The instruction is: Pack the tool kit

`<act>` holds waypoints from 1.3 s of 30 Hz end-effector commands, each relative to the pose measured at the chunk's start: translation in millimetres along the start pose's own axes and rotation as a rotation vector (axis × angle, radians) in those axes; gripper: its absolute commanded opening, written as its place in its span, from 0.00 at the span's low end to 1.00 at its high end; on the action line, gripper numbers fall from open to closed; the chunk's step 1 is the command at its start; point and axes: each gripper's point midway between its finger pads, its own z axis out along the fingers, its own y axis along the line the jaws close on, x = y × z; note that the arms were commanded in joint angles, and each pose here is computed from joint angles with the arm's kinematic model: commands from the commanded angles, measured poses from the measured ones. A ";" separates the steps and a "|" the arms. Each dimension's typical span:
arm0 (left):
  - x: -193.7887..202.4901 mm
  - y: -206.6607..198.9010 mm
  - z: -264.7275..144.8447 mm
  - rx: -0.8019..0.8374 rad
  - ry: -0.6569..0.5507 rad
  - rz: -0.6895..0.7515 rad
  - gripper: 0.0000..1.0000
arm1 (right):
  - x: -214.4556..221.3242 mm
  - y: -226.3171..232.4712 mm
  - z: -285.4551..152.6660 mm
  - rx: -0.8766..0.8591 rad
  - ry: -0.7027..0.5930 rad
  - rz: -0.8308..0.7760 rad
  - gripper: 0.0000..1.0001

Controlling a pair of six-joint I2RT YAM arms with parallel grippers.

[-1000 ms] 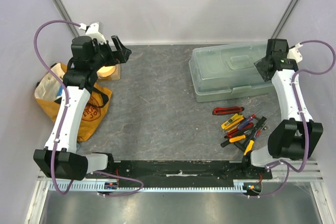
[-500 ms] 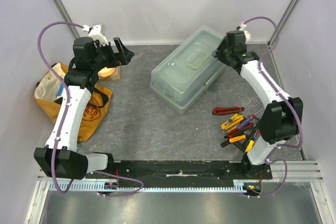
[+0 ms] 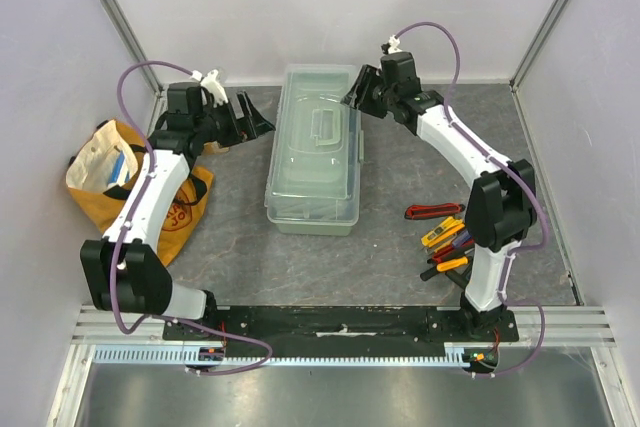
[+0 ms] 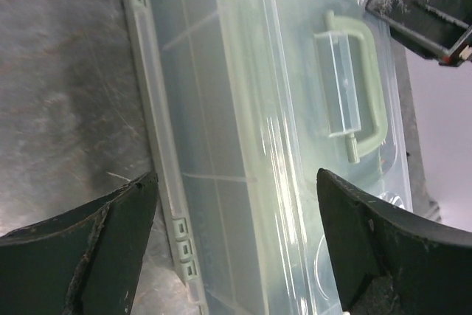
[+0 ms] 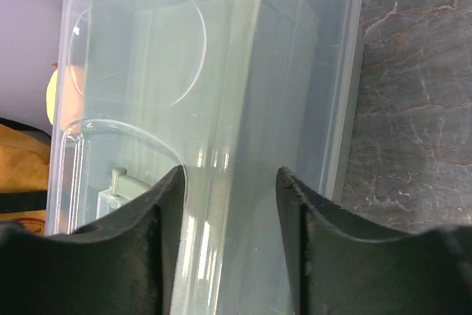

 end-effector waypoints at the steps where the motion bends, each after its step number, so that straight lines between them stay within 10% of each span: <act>1: 8.4 -25.0 -0.6 0.146 0.036 -0.069 0.93 | 19.1 -5.5 3.9 0.020 0.104 0.042 0.64; 13: 31.0 -33.0 -1.7 0.230 0.087 -0.124 0.92 | 0.7 7.2 -76.5 -0.038 -0.030 -0.014 0.96; 24: 45.3 -46.5 5.5 0.298 0.132 -0.178 0.80 | 78.0 20.6 -105.9 -0.273 0.124 -0.038 0.60; 34: 36.3 -38.6 32.1 0.253 0.182 -0.157 0.42 | 96.6 39.1 -73.8 -0.336 0.177 0.034 0.23; 39: 23.5 -32.9 44.1 0.204 0.174 -0.147 0.39 | 94.2 42.7 -58.9 -0.318 0.172 0.052 0.20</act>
